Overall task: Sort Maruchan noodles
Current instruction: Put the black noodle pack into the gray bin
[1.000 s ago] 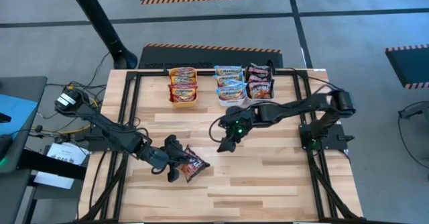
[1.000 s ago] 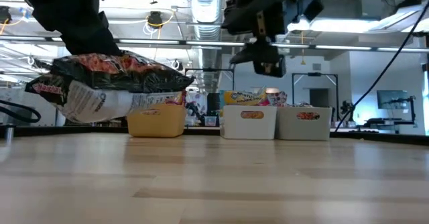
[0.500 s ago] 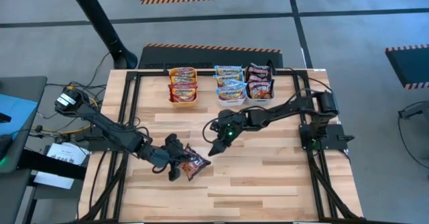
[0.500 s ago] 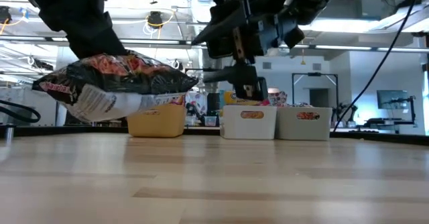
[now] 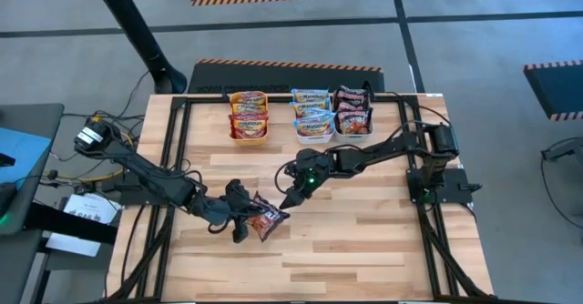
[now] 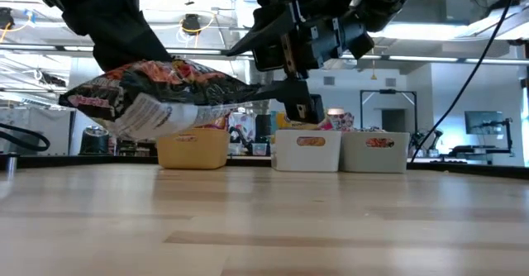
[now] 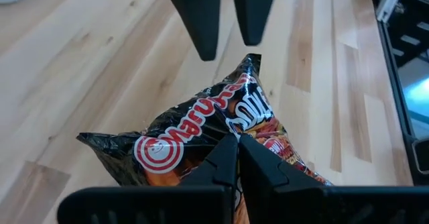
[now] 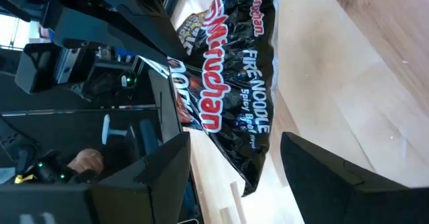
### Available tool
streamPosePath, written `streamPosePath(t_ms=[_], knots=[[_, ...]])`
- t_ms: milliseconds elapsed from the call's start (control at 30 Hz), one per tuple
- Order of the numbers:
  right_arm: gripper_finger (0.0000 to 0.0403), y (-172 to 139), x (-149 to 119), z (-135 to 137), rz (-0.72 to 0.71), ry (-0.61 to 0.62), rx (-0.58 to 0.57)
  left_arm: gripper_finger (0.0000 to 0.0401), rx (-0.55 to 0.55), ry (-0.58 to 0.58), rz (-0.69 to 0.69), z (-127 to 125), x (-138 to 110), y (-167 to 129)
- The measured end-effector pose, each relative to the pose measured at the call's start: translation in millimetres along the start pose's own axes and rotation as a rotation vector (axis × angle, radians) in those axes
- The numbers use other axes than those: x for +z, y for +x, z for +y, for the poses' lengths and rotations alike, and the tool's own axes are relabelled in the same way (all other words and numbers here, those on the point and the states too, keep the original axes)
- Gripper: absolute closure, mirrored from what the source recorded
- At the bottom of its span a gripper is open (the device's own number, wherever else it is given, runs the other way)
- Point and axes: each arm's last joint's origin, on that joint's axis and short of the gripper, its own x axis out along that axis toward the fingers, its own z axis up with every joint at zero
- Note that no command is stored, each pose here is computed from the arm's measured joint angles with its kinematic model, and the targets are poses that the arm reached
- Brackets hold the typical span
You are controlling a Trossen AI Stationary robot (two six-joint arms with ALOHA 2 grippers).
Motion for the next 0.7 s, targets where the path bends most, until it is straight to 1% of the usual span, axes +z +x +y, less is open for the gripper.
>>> streamPosePath(t_ms=[233, 433, 700], knots=[[0.0146, 1, -1, 1, -0.013, -0.025, -0.006, 0.0401, 0.035, -0.029, -0.031, 2, 2, 1], [0.0146, 1, -1, 1, -0.014, -0.030, -0.008, 0.0401, 0.012, -0.030, -0.085, 1, 10, 2], [0.0146, 2, -3, 3, -0.011, -0.011, 0.001, 0.0401, 0.034, -0.043, -0.109, 6, 15, 5]])
